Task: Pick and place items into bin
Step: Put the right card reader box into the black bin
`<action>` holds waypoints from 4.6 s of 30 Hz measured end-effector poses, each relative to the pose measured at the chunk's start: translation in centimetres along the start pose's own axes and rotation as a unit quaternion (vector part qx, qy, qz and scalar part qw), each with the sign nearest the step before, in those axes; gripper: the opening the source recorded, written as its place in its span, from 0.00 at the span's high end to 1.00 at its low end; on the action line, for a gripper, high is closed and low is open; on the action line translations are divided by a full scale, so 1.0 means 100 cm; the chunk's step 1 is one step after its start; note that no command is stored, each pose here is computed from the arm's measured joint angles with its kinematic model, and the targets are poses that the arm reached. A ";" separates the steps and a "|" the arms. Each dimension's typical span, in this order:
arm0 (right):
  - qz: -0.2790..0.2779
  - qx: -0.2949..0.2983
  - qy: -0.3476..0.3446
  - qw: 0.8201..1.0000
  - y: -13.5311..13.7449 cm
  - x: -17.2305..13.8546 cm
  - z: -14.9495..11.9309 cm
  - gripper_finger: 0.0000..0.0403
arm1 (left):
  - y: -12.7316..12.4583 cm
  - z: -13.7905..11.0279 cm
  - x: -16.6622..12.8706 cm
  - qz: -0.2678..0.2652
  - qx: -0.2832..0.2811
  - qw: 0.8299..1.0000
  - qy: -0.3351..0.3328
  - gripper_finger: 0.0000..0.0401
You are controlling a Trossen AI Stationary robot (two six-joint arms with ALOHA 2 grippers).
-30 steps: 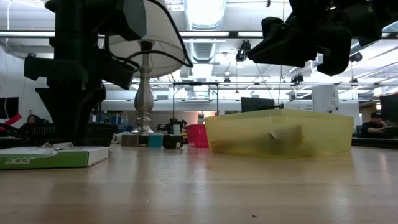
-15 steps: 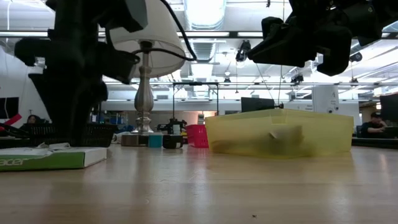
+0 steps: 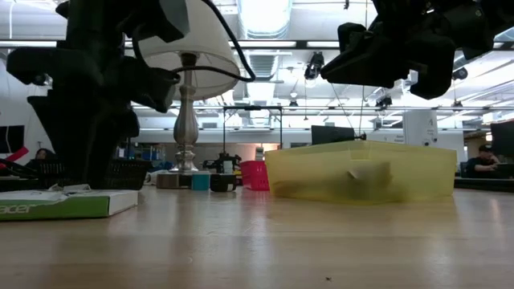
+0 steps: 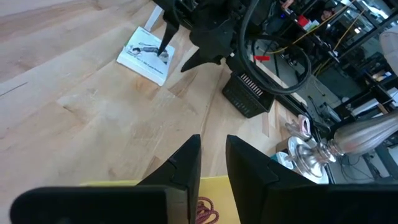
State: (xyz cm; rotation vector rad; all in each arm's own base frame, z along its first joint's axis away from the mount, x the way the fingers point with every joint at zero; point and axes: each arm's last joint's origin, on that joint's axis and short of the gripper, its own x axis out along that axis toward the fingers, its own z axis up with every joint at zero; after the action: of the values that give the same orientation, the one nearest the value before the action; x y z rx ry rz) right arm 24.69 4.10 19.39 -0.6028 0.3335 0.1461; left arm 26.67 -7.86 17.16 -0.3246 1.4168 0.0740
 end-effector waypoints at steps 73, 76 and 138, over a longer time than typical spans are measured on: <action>0.003 -0.005 0.005 1.000 0.001 0.000 -0.001 0.86 | -0.010 0.014 -0.047 0.072 0.102 0.990 0.059 0.99; 0.003 -0.005 0.005 1.000 0.001 0.000 -0.001 0.86 | -0.008 0.013 -0.060 0.117 0.117 0.984 0.070 0.99; 0.004 -0.005 0.006 1.000 0.001 0.000 -0.001 0.85 | 0.154 -0.029 -0.089 0.274 0.180 0.941 0.078 0.99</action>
State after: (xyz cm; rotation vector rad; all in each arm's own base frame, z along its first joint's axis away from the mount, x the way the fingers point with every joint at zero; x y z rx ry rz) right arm 24.63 4.09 19.27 -0.6129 0.3474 0.1517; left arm 18.75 7.31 22.75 0.3826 1.6101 0.2435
